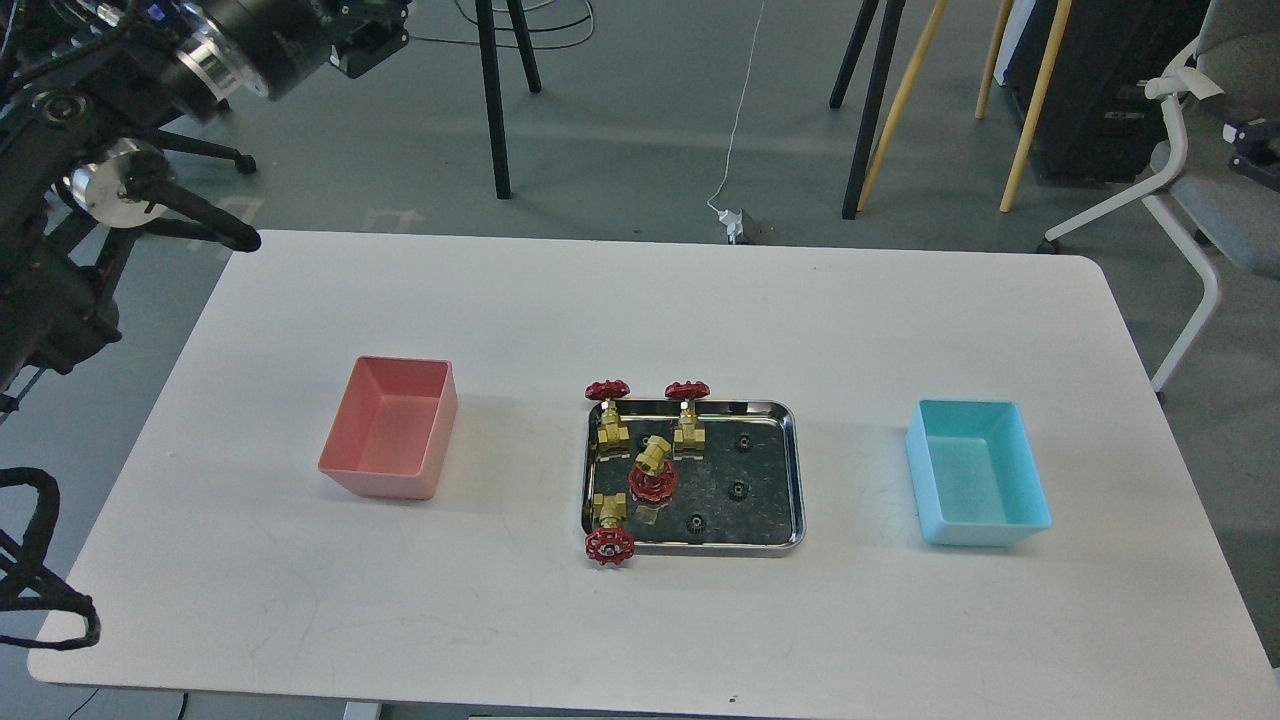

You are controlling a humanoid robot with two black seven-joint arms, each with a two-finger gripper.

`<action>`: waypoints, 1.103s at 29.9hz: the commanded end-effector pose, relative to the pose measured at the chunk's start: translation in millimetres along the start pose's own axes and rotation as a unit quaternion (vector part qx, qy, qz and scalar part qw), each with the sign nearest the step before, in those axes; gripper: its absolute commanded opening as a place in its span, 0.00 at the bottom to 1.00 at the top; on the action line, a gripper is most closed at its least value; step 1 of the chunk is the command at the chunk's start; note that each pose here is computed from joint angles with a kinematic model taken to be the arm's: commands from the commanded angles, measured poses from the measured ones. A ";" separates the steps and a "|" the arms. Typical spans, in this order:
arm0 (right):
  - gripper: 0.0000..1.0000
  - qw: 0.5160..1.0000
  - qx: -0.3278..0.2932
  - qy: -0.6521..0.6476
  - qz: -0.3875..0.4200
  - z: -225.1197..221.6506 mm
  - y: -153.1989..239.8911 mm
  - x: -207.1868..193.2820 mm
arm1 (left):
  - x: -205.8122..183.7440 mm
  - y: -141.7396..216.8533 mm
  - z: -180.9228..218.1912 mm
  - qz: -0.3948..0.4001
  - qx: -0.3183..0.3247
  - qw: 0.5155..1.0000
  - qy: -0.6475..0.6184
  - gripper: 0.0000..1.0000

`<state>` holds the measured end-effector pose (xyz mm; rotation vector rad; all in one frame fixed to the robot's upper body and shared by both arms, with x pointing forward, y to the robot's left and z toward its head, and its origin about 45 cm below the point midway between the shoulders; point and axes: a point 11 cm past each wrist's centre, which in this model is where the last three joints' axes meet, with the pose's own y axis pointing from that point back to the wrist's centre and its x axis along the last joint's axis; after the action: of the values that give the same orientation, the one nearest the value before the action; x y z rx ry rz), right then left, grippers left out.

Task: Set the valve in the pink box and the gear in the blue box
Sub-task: 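Move the left gripper over the metal tray toward a red-handled valve, then lower the left gripper and grasp the brass valve with red handle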

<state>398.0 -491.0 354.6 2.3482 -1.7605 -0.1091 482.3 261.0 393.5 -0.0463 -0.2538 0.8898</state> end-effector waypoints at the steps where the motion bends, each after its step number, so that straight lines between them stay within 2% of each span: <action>1: 0.99 0.998 -0.063 0.016 0.015 44.9 20.4 11.4 | -13.4 -4.8 -18.0 -0.030 0.054 0.995 -0.072 1.00; 5: 0.99 0.993 -0.097 0.071 0.013 77.7 43.5 19.2 | -47.8 -16.4 -30.0 -0.094 0.092 0.977 -0.165 0.99; 10: 0.99 0.984 -0.146 0.101 0.023 117.9 77.6 33.5 | -102.4 -17.0 -43.8 -0.181 0.109 0.940 -0.267 1.00; 16: 0.99 0.984 -0.134 0.102 0.051 114.0 86.9 49.6 | -168.0 2.9 -89.1 -0.254 0.116 0.859 -0.429 1.00; 22: 0.99 0.989 -0.091 0.096 0.072 86.7 82.0 58.6 | -191.9 25.1 -139.6 -0.277 0.167 0.776 -0.542 1.00; 25: 0.99 0.988 -0.080 0.102 0.086 76.0 83.8 67.0 | -210.8 34.3 -156.4 -0.293 0.164 0.745 -0.576 1.00; 28: 0.99 0.983 -0.102 0.115 0.101 78.8 103.3 78.4 | -219.6 39.9 -165.9 -0.300 0.158 0.721 -0.605 1.00; 33: 0.98 0.975 -0.164 0.105 0.105 129.0 135.7 80.0 | -240.9 37.5 -176.6 -0.308 0.150 0.719 -0.605 1.00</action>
<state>288.7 -612.5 282.3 1.8982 -1.7435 -0.0479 355.3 115.5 179.1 0.9188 -1.2740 0.1558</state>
